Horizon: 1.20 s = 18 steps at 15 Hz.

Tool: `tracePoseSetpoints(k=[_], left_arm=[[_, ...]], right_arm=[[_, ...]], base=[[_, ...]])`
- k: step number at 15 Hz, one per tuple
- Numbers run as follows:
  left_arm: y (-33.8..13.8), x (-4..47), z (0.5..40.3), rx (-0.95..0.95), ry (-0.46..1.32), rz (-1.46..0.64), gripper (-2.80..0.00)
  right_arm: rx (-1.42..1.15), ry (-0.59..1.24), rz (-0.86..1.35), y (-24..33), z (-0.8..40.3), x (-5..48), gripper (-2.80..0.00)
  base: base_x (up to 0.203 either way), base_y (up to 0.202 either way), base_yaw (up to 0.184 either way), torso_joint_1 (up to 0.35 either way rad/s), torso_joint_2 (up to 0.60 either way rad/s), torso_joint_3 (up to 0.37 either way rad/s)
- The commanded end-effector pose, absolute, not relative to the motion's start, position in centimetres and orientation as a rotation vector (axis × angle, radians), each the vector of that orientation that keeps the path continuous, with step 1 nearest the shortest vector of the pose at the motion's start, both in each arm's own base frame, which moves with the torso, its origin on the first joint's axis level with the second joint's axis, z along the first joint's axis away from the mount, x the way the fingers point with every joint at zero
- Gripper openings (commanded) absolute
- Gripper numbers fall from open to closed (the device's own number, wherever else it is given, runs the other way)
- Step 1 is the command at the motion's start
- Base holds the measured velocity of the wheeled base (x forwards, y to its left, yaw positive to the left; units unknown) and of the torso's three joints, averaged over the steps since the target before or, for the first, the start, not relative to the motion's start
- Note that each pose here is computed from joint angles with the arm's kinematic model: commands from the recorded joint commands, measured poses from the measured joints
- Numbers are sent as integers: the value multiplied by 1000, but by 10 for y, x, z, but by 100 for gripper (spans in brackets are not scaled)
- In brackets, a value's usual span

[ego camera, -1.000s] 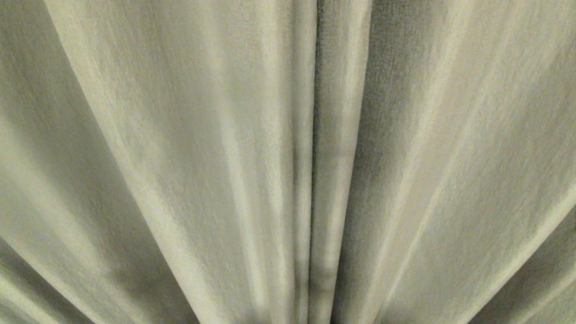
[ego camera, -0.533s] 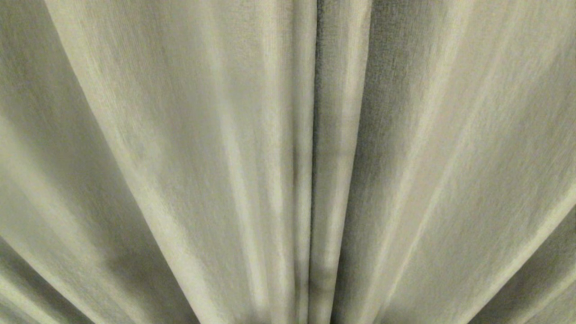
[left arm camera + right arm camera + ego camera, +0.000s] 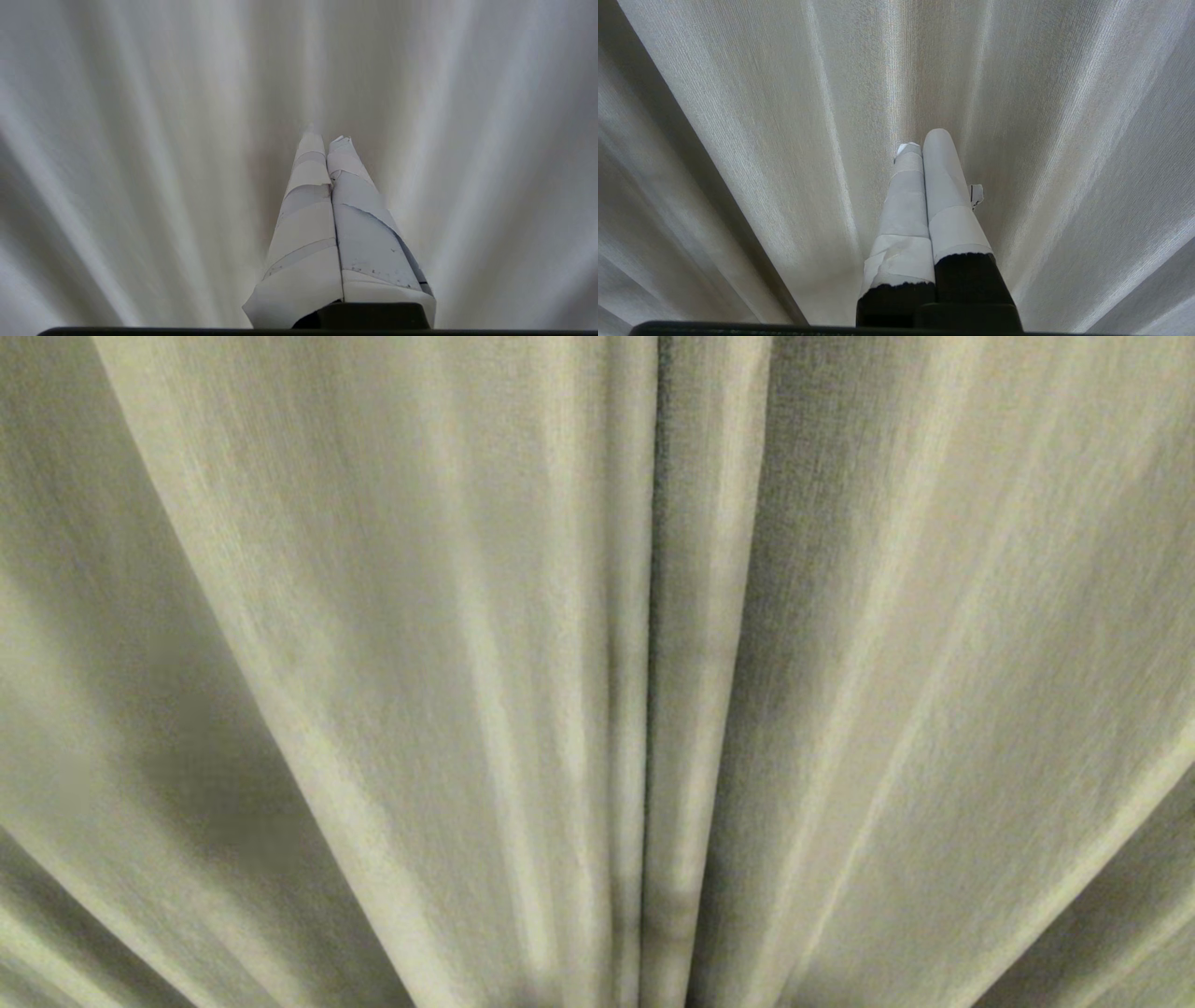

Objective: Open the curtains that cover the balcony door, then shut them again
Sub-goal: Pull the outer curtains open on both sides

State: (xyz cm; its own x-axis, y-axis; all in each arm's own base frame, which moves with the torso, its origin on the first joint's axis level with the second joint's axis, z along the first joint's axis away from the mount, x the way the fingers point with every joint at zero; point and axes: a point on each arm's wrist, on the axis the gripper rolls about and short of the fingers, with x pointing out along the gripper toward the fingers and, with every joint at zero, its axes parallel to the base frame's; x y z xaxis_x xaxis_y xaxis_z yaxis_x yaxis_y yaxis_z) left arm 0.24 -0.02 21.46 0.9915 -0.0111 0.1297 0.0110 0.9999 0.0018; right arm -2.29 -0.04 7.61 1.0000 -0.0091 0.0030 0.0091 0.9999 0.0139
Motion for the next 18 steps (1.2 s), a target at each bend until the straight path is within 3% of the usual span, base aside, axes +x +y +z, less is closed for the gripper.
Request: tracePoseSetpoints(k=[1, 10, 18], left_arm=[[0, 35, 238, 25, -63, 9, 0], [8, 72, 296, 100, -114, 187, 0], [15, 107, 304, 72, -151, 217, 0]], right_arm=[[14, -3, -9, 0, 76, -23, -280], [14, -3, -9, 0, 76, -23, -280], [14, -3, -9, 0, 76, -23, -280]], base=[[0, 0, 0, 0, 0, 0], [0, 0, 0, 0, 0, 0], [0, 0, 0, 0, 0, 0]])
